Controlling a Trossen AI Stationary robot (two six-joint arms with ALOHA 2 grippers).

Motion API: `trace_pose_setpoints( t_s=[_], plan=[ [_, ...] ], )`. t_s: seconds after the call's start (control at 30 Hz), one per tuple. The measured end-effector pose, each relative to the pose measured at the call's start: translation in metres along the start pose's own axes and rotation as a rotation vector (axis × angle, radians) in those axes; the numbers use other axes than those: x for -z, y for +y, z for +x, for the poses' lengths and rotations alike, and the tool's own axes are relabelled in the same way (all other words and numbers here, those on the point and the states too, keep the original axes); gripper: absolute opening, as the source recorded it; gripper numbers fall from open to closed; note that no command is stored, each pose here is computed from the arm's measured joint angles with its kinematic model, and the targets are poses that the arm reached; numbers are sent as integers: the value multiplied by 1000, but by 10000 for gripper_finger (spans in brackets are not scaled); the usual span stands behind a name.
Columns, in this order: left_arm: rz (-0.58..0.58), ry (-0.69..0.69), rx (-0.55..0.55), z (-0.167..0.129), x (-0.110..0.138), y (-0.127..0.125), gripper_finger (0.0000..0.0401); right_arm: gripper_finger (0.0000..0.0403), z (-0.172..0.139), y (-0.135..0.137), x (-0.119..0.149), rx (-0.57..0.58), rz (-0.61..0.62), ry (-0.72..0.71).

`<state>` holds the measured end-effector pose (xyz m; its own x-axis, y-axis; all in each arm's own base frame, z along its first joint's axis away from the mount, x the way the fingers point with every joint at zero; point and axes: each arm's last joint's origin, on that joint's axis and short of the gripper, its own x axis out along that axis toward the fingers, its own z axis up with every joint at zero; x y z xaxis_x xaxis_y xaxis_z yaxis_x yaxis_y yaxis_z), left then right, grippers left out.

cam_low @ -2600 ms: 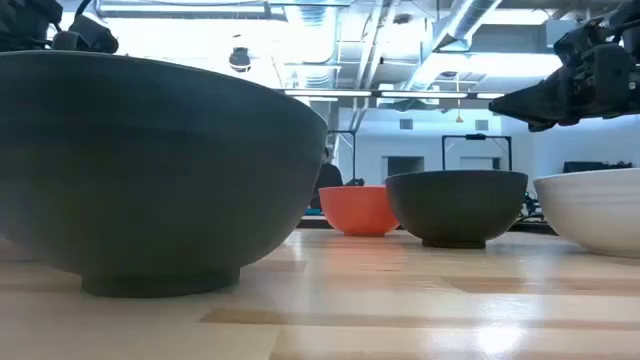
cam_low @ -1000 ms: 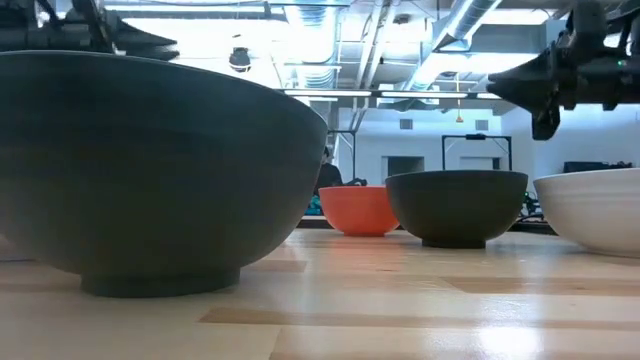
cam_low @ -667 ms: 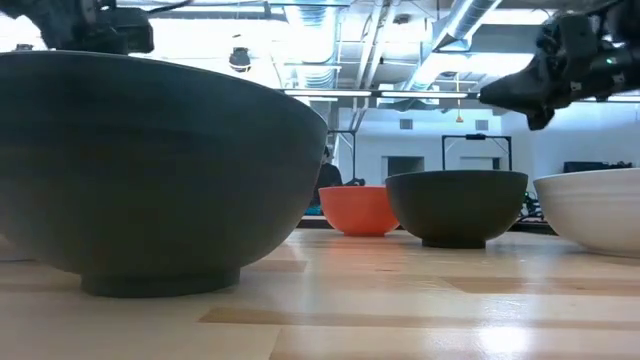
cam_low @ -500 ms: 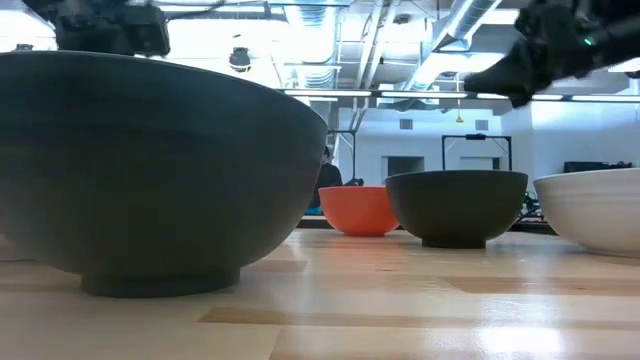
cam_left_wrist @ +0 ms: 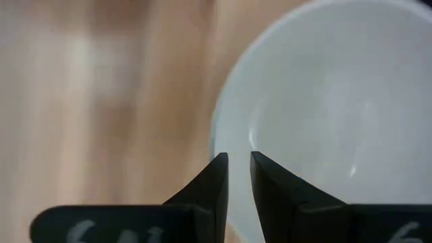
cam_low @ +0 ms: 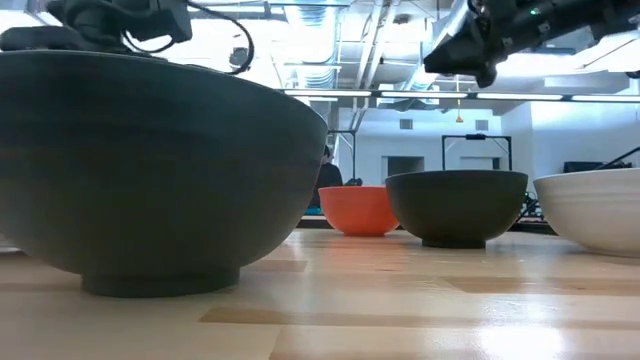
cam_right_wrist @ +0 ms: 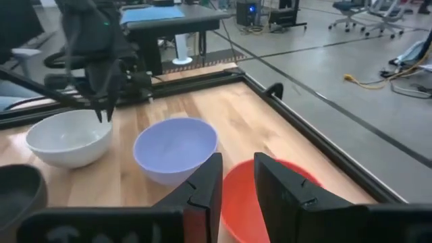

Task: Nest bowls inside each other
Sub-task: Stack the left white bowl on top of the purple bowl

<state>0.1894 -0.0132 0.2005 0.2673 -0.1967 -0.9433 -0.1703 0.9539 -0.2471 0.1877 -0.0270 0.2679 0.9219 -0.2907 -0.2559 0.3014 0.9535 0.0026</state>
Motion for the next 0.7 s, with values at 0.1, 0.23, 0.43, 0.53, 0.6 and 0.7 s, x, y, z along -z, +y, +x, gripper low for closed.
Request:
trace_pose_setpoints(
  t_s=[0.1,0.23,0.43,0.53,0.6,0.7],
  plan=[
    [13,-53,-20,-9,-6,-3,54,109,4,-2,0,13,1,12],
    [41,-79,-33,-15,-10,-5,54,109,8,-6,2,35,4,31],
    [57,-91,-99,-13,-11,-3,54,109,11,-10,2,58,10,38],
    [59,-93,-102,-13,-11,-3,54,109,10,-10,2,58,10,38],
    [94,-91,-105,-13,-11,-3,54,109,10,-10,2,57,10,34],
    [137,-92,-124,-13,-11,-2,54,109,10,-10,2,57,10,36]
  ],
)
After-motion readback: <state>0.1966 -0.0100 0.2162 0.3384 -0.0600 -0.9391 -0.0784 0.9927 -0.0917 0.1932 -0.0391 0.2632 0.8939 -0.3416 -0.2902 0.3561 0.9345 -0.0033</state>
